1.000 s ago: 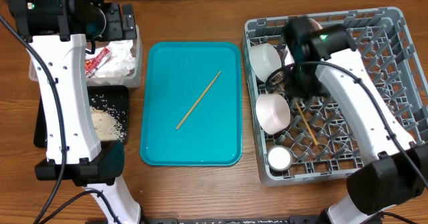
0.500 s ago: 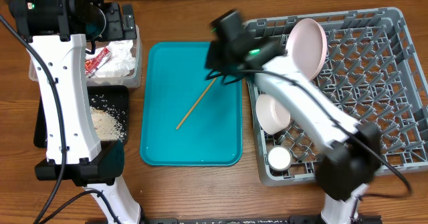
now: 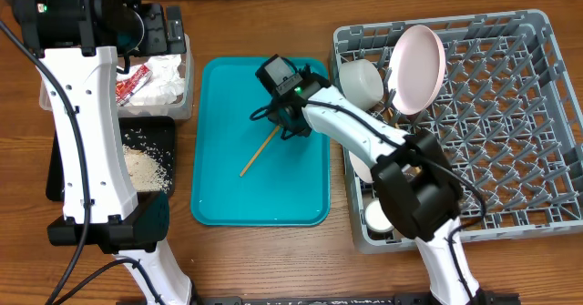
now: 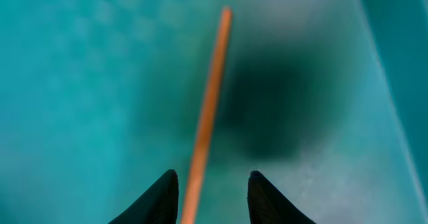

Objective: Sort waste into correct bins and load items into the dishwasher
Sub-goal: 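Grasp the second chopstick on the teal tray with the right gripper, then place the second chopstick into the dish rack with the right gripper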

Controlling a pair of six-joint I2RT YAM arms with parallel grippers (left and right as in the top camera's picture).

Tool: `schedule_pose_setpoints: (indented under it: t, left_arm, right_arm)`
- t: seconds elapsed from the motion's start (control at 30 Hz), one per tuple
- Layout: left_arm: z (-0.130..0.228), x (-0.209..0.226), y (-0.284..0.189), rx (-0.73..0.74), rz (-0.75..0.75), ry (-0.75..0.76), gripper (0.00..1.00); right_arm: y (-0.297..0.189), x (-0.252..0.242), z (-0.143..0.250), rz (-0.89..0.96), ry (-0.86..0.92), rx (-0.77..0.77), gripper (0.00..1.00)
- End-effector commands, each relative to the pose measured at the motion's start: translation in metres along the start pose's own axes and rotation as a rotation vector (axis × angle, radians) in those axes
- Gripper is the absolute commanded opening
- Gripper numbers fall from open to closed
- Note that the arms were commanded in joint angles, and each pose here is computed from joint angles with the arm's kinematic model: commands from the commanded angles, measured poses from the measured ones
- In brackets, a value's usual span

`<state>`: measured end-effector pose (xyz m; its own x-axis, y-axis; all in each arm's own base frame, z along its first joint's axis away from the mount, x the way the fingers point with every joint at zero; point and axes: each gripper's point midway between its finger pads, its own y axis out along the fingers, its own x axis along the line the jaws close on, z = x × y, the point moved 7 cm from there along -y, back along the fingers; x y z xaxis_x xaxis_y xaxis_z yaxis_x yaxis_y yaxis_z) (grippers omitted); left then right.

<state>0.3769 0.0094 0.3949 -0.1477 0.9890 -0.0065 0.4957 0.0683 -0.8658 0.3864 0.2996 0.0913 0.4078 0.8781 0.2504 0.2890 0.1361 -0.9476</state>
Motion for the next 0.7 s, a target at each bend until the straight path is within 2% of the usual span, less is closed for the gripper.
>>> schedule_pose_setpoints:
  t: [0.0, 0.17, 0.4, 0.53, 0.67]
  left_arm:
    - [-0.001, 0.003, -0.007, -0.022, -0.005, -0.016, 1.0]
    - [-0.001, 0.003, -0.007, -0.022, -0.005, -0.016, 1.0]
    - [-0.001, 0.003, -0.007, -0.022, -0.005, -0.016, 1.0]
    - [-0.001, 0.003, -0.007, -0.022, -0.005, -0.016, 1.0]
    - [-0.001, 0.003, -0.007, -0.022, -0.005, -0.016, 1.0]
  right_arm:
    - [0.016, 0.0, 0.008, 0.002, 0.018, 0.043, 0.35]
    - [0.021, 0.001, 0.015, 0.008, 0.006, 0.061, 0.27]
    - [0.019, -0.006, 0.034, 0.062, -0.027, 0.127, 0.05]
    - [0.018, -0.005, 0.034, 0.054, -0.044, 0.143, 0.04]
    - [0.0, 0.008, 0.022, -0.007, -0.21, 0.158, 0.04]
